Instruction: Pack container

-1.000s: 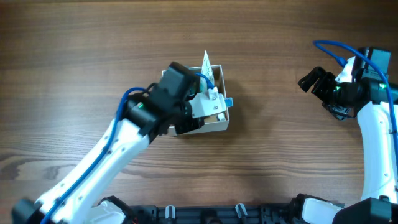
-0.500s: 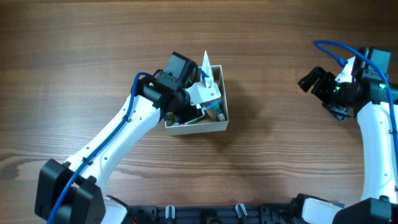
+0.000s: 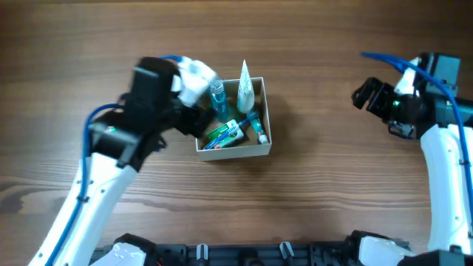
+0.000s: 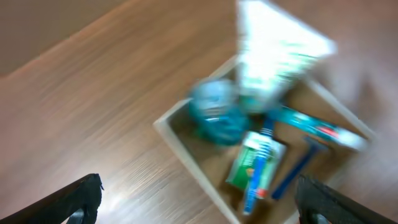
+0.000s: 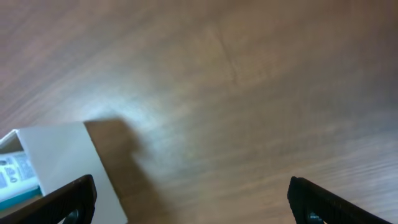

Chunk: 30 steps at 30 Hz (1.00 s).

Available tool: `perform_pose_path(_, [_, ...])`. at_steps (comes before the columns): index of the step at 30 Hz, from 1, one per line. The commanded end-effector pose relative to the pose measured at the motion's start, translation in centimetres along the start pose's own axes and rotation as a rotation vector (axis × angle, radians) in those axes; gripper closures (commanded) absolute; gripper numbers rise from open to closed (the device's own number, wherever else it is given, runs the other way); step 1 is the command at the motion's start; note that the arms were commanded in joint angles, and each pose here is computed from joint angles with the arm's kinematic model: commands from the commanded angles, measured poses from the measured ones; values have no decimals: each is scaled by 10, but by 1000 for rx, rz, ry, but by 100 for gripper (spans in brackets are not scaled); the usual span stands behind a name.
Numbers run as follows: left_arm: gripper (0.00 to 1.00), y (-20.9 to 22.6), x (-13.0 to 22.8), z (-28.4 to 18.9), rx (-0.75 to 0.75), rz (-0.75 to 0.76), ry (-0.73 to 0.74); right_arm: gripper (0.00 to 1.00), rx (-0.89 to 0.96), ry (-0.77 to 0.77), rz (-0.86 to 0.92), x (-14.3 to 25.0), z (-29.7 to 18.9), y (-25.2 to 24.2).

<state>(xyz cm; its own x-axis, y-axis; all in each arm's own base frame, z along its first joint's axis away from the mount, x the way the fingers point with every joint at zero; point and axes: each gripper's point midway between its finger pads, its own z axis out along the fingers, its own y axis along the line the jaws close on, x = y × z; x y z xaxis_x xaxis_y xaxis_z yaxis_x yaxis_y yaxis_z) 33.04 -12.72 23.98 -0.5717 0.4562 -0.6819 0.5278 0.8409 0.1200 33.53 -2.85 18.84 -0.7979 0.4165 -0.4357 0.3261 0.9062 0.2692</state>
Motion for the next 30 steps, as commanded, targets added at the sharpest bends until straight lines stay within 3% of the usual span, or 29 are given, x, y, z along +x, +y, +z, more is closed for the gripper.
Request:
perform_pose_path(1, [0,67,18,2,-169,-331,33,0,2,-152,-221,-28,-25,33])
perform_pose_path(4, [0,100,36,11,-228,-470,63,0,-44,-245,-333,-47,-23,61])
perform_pose_path(7, [0,109,49,20,-240,-497,109,0,-60,-358,-338,-72,-29,71])
perform_pose_path(10, [0,113,44,24,-246,-496,85,0,-67,-362,-380,-72,-30,74])
perform_pose_path(14, [0,95,43,3,-182,-487,80,0,-74,-305,-372,-50,-43,69])
perform_pose_path(21, [0,64,50,-59,-169,-463,-65,0,-105,-453,-341,-9,-103,52])
perform_pose_path(26, [0,33,84,-102,-196,-488,-237,0,-118,-538,-344,53,-111,23])
perform_pose_path(30, [0,18,112,-106,-204,-498,-301,0,-125,-567,-347,78,-112,12])
